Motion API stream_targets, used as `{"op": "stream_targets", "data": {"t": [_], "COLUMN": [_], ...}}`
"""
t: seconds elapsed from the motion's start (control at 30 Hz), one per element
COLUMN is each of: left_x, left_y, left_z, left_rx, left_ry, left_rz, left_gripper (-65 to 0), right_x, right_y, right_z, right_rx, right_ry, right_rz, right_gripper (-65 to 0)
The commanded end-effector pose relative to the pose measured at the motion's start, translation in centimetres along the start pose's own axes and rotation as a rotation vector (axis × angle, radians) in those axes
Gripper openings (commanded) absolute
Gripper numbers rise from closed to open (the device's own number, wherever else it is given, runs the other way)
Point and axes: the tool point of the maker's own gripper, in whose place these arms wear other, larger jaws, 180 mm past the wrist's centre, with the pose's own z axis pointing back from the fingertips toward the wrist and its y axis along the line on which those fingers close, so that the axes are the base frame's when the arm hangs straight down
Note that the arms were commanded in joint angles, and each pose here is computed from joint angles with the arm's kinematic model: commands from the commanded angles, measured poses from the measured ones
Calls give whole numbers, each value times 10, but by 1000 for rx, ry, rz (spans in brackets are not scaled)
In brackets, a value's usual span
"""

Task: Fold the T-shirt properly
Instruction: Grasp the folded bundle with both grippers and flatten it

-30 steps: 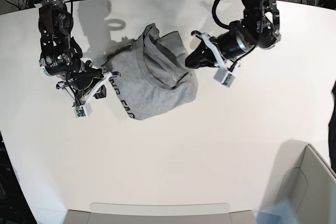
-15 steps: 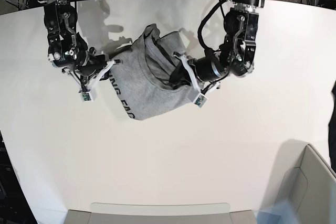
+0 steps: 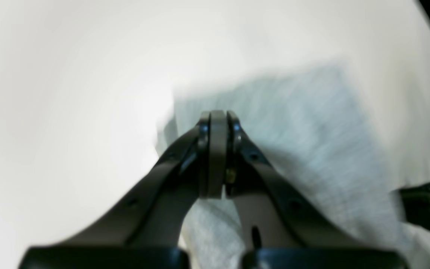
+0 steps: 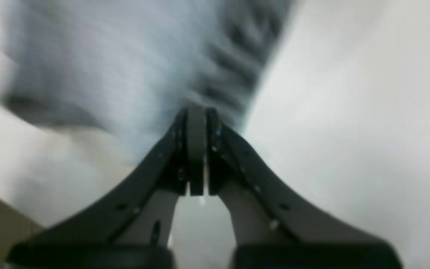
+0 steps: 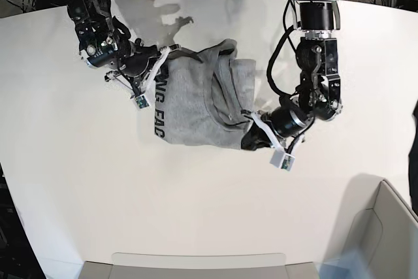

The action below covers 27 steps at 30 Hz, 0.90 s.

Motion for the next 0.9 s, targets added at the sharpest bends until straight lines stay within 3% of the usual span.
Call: {"op": "stream_targets", "data": {"t": [0.0,0.1,0.23,0.4,0.57,0.67,0.87], "left_x": [12,-1,-48,-93,-127,-147,-172], "left_y": [-9,-25,-44,-102,-147,-144,-98], "left_z": [8,21,35,47,41,36,17], "left_rx": [-16,-20,-40,-176,-317,-320,-185], "left_ry": [-40,8,121,232,330,386,481], "left_rz": [-29,-70,-60,-125,-159,-133,-209], "left_gripper": [-650,-650,-650,-650,-650,-650,-650], "right_x": [31,68,97,122,119,104,68], "right_y": [-20,-41,-66,-77,-80,-87,-83], "right_z": [12,18,5,-31,-71,-84,-95], "right_rx": [-58,-104,-142,-140,-149,-176,-184], "right_ry": [-96,-171,-178,-116,-67,-19,62], "right_rz": [10,12,-5,15,35,56,67], "right_gripper": [-629,-629,-628,-628,-629,-629,-629]}}
